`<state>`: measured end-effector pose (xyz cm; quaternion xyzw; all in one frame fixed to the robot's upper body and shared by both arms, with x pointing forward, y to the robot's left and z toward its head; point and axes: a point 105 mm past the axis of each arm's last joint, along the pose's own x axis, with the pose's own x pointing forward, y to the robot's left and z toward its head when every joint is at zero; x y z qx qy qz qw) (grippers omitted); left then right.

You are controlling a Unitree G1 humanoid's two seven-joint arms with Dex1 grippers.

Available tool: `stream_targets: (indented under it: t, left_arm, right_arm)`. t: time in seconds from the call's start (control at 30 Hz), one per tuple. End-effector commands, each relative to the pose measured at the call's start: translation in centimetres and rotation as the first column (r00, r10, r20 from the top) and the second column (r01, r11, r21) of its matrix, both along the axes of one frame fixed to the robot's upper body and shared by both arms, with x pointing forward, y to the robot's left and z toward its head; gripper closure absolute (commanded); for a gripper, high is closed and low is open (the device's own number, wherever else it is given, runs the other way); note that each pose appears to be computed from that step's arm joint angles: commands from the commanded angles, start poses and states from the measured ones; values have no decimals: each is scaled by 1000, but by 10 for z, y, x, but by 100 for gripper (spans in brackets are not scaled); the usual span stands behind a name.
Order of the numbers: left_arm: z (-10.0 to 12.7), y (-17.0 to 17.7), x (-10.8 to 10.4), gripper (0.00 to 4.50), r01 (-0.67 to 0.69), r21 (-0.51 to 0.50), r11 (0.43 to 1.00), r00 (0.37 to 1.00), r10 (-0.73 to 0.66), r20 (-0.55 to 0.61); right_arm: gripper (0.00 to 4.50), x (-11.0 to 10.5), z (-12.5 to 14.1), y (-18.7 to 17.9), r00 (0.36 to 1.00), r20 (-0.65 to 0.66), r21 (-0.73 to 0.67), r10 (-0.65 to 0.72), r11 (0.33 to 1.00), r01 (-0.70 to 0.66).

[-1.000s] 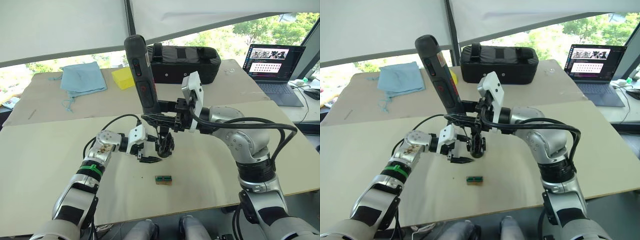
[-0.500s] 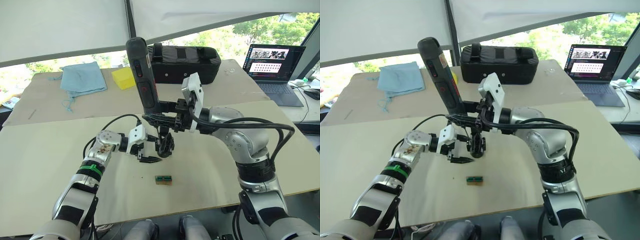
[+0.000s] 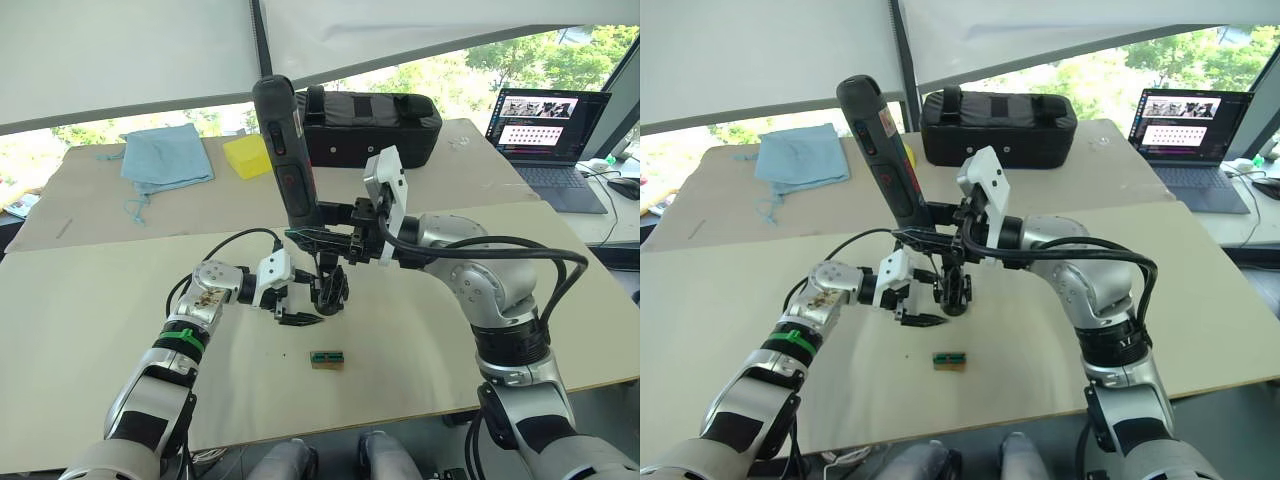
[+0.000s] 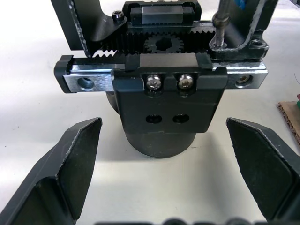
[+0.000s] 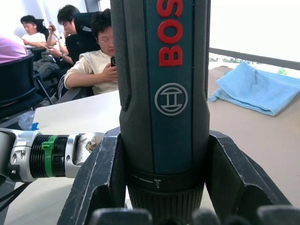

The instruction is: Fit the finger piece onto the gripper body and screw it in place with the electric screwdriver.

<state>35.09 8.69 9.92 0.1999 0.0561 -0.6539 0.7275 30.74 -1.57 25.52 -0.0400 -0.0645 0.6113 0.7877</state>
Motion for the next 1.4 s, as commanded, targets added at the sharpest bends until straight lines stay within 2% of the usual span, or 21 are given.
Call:
stream_targets:
  t: [0.03,0.43,0.83,0.93,1.03,1.2,1.4]
  left_arm:
    - [12,1,2,0,3,-15,1000,999,-3,45]
    - [10,0,3,0,-12,-21,1000,999,13,46]
    - [2,-12,7,0,-70,-82,994,998,69,-6]
    - [-1,-17,8,82,-95,-108,990,995,91,-42]
    - [-7,-21,6,214,-94,-118,989,994,86,-72]
    - [-12,-20,4,220,-84,-96,992,995,78,-66]
    - [-13,-17,5,220,-81,-81,993,996,77,-47]
  right_arm:
    - [258,-8,17,0,996,81,45,26,999,-30]
    - [258,-10,12,-3,994,100,22,36,999,-38]
    - [258,-14,7,-5,988,147,0,45,999,-45]
    - [258,-13,3,-6,989,139,-7,41,999,-41]
    - [258,-12,-9,-9,994,107,-19,34,999,-32]
    - [258,-10,-25,-13,996,76,-60,35,998,-30]
    - [258,7,-55,-25,1000,10,-141,20,990,-18]
